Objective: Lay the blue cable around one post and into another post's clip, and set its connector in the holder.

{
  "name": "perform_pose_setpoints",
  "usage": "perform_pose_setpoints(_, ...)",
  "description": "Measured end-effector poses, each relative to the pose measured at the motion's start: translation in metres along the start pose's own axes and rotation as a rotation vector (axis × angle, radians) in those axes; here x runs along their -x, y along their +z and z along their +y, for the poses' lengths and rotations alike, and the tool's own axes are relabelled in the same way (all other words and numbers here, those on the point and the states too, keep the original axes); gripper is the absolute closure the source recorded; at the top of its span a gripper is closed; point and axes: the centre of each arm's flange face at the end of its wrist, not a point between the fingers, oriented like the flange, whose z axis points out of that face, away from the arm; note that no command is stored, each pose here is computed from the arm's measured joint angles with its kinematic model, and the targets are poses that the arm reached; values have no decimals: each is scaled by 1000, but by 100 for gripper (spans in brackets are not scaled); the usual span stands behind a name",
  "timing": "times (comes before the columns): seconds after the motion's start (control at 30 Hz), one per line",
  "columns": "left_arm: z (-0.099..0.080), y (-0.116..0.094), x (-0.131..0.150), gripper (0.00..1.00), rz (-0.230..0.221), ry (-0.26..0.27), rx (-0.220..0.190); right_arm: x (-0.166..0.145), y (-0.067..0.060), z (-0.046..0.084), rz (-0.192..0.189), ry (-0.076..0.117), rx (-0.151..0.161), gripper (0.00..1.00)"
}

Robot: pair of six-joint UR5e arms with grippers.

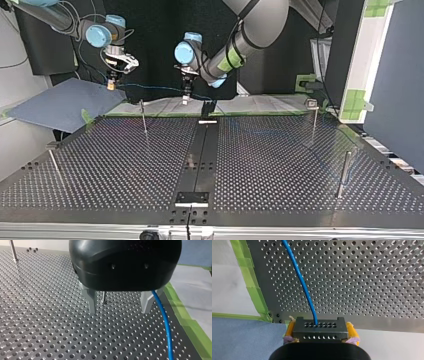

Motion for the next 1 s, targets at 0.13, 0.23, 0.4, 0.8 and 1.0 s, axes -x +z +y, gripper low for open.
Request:
perform_pose_setpoints(0.13,0,0,0,13,0,-7,-2,0,0,1,0,1,1,100)
perform_pose_setpoints(0.23,-1,-1,0,13,0,-9,-4,0,0,2,1,3,4,100)
perform_pose_setpoints(0.4,-1,-1,0,15,1,-11,-5,0,1,3,2,6,6,100)
perform_pose_setpoints(0.8,-3,-1,0,78,2,-16,-19,-1,2,5,4,9,9,100)
perform_pose_setpoints(1.0,-6,0,0,78,5,-14,-65,-1,3,8,10,14,14,100)
